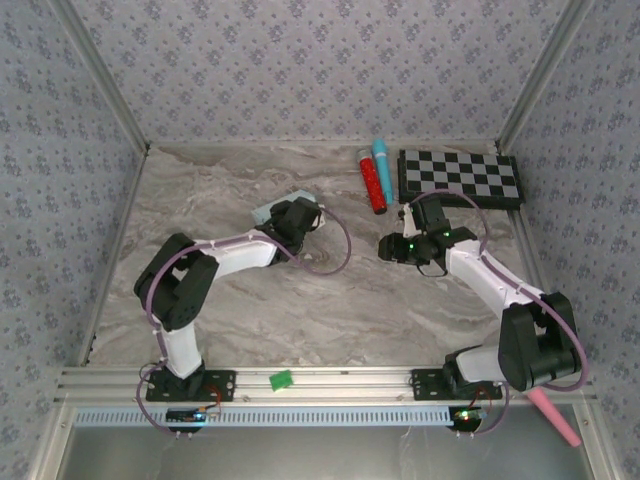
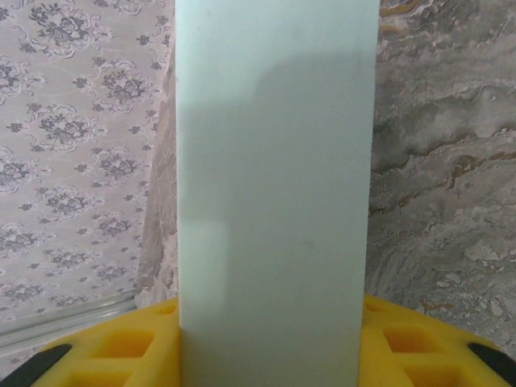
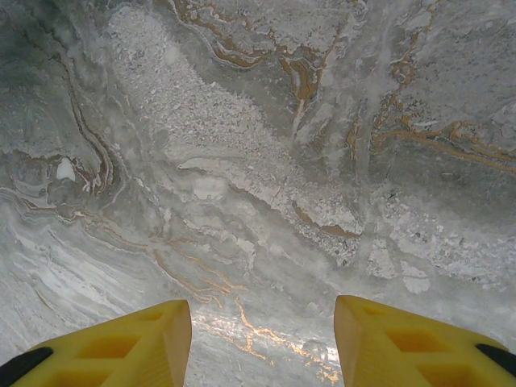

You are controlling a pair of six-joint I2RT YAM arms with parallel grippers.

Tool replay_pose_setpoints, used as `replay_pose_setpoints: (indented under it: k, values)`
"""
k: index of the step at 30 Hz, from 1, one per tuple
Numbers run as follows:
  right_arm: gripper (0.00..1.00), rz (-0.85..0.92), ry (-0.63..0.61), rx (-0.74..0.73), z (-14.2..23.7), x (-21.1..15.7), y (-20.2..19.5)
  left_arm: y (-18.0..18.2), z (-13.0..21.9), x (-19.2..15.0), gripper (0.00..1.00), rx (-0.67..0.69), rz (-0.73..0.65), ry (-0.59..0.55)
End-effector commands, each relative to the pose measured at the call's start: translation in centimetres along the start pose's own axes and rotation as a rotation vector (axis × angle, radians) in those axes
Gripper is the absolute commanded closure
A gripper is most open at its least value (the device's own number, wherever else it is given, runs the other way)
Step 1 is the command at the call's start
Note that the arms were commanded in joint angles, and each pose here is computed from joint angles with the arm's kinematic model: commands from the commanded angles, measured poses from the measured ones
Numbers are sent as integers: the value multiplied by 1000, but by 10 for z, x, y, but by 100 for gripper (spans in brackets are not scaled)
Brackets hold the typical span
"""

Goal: Fold the paper box

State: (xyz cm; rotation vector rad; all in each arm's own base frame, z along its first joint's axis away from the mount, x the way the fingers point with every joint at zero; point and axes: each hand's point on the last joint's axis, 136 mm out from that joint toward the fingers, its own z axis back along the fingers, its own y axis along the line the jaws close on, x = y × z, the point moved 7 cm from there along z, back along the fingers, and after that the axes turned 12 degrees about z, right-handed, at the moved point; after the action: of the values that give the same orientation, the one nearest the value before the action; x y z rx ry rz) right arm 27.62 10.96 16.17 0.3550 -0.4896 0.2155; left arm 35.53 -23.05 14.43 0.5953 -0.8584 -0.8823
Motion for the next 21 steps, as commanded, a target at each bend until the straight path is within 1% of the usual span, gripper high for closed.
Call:
replay_pose_setpoints:
  k: [1, 6, 8, 13, 21]
  values:
    - [48, -29, 16, -15, -3, -4, -5, 0, -1, 10, 57, 77, 7, -37]
    - [49, -30, 17, -13, -5, -5, -5, -13, -3, 9, 56, 119, -17, -47]
    - [49, -31, 20, -14, -5, -5, -5, -18, -2, 10, 54, 126, -21, -53]
    - [49, -33, 22, -13, -6, -5, -6, -29, -3, 9, 52, 113, -33, -47]
    - [48, -32, 23, -12, -7, -5, -6, -36, -2, 5, 45, 95, -26, -36]
